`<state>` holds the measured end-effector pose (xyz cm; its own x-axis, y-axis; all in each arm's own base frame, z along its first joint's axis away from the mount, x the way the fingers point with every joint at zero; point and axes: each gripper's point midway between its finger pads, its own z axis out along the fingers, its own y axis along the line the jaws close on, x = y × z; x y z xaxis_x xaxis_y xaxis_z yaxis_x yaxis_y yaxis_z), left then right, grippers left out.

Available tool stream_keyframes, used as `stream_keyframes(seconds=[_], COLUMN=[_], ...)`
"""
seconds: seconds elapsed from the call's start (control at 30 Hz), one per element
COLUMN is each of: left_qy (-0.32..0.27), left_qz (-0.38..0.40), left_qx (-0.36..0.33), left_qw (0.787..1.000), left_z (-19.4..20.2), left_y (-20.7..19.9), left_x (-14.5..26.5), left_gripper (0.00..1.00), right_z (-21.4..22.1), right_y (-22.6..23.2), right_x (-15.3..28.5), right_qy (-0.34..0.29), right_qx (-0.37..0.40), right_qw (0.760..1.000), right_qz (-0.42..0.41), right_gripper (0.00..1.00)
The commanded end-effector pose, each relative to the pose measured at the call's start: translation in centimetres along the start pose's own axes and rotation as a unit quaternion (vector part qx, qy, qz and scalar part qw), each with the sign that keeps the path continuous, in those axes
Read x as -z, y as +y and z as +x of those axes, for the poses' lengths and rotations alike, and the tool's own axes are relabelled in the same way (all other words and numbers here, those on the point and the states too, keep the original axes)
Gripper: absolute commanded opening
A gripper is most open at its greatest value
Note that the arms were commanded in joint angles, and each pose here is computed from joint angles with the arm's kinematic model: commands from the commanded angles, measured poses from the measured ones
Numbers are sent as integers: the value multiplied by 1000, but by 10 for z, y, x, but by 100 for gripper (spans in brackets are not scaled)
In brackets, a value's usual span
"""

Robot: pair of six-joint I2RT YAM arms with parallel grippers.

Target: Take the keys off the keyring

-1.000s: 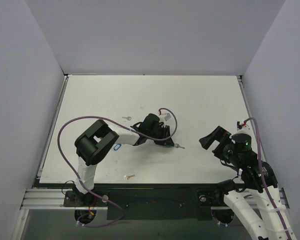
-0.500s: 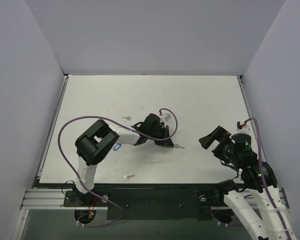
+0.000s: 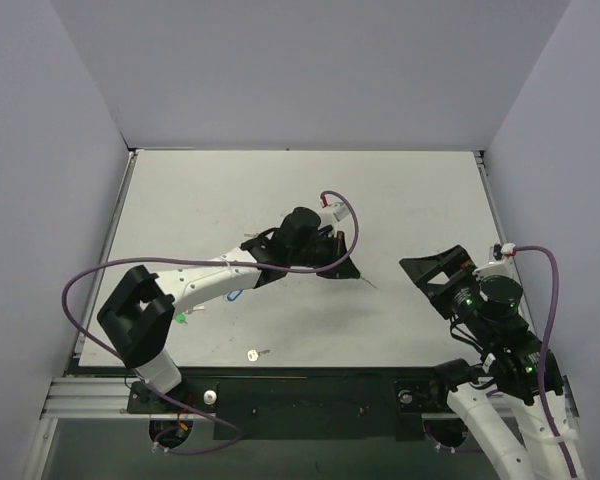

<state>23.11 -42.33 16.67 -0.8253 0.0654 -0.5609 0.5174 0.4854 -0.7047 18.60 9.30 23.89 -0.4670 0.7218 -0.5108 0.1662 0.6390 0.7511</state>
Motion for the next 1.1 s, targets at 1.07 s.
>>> stream_keyframes(seconds=[1.07], left_qy=[-158], left_qz=[146], left_qx=[278], left_qw=[936], left_z=[-101], left_y=[-209], left_x=[214], left_gripper=[0], right_z=[-7], right_y=[276], right_x=[85], right_qy=[24], right_qx=[5], right_qw=[837], right_qz=[-547], right_gripper=[95])
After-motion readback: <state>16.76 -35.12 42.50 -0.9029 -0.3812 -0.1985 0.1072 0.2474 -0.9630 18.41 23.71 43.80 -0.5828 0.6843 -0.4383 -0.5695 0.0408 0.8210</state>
